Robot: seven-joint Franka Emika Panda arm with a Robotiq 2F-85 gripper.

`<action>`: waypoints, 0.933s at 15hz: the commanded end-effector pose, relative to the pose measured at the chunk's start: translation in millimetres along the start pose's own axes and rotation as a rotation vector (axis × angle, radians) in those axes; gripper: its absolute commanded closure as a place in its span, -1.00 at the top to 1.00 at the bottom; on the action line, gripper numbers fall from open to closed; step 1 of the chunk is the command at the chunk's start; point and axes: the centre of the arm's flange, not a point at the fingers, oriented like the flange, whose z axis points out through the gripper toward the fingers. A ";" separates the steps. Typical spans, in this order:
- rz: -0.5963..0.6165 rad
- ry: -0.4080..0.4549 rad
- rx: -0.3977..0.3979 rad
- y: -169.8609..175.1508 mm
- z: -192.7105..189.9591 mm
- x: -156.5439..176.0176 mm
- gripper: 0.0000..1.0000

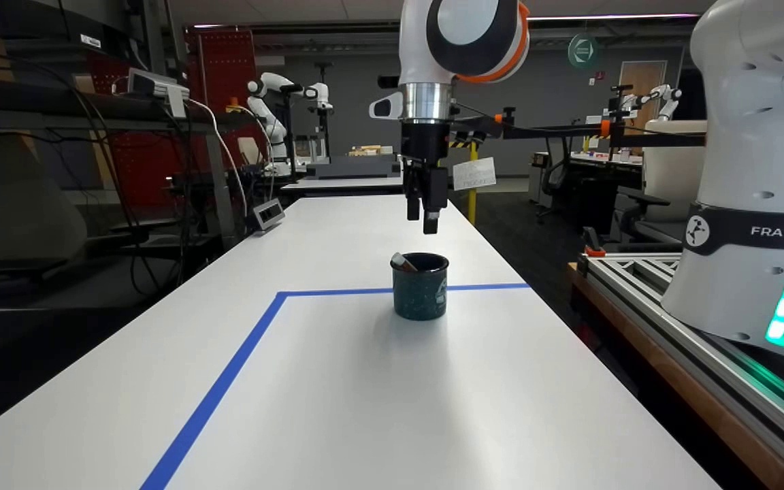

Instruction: Remove the marker from the cup and put it on the table

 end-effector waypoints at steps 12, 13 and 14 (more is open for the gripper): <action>0.023 0.010 -0.016 21.2 39.6 -0.8 -0.52; 0.022 0.008 -0.015 22.3 41.2 -1.4 -0.46; 0.019 0.005 -0.015 22.5 42.3 -2.2 -0.46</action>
